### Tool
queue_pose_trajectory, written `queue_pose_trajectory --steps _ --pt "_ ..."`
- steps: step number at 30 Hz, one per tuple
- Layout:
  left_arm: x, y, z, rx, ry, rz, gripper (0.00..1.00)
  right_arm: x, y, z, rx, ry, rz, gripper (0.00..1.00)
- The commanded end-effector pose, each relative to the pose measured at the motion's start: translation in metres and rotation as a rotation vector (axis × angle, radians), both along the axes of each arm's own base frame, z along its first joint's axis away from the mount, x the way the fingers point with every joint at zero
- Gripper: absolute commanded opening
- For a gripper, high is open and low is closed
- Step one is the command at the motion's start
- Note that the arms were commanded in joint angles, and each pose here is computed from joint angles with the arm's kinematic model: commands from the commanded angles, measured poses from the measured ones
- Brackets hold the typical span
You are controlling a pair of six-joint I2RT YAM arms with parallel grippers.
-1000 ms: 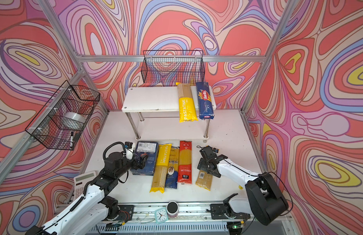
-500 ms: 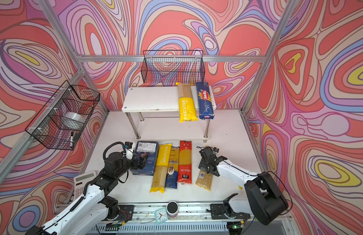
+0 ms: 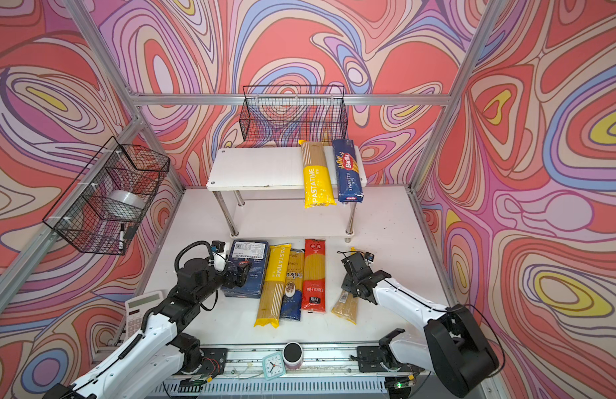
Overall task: Arrange pasta packages on shelves
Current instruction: Pick up the pasta bag from the middle-right of the table.
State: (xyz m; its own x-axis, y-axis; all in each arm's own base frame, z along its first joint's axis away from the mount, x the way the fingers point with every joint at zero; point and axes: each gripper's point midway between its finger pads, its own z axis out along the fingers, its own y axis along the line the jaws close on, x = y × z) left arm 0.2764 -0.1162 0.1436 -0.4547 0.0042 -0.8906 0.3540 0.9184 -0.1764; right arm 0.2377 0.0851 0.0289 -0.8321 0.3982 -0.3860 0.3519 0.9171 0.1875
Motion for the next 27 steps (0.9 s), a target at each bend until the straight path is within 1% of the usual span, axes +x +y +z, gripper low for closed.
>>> queue_pose_trajectory --steps 1,4,10,14,17,19,27 --pt "0.0 -0.001 0.009 0.002 -0.017 -0.004 1.0 -0.02 -0.004 -0.007 -0.02 0.071 0.028 0.32" --pt "0.0 -0.002 0.009 0.002 -0.017 -0.009 1.0 -0.018 -0.001 -0.001 -0.002 0.047 0.033 0.23" --pt "0.0 -0.001 0.009 0.003 -0.018 -0.005 1.0 -0.012 0.006 0.017 0.036 0.0 0.059 0.14" --pt "0.0 -0.001 0.009 0.001 -0.019 -0.008 1.0 -0.01 0.01 0.036 0.06 -0.041 0.086 0.12" --pt "0.0 -0.002 0.009 0.001 -0.02 -0.008 1.0 -0.007 0.019 0.057 0.109 -0.09 0.129 0.11" --pt "0.0 -0.002 0.009 0.001 -0.019 -0.011 1.0 -0.006 0.027 0.07 0.145 -0.126 0.162 0.09" --pt "0.001 -0.004 0.008 0.004 -0.011 -0.019 1.0 -0.002 0.051 0.118 0.241 -0.202 0.263 0.08"
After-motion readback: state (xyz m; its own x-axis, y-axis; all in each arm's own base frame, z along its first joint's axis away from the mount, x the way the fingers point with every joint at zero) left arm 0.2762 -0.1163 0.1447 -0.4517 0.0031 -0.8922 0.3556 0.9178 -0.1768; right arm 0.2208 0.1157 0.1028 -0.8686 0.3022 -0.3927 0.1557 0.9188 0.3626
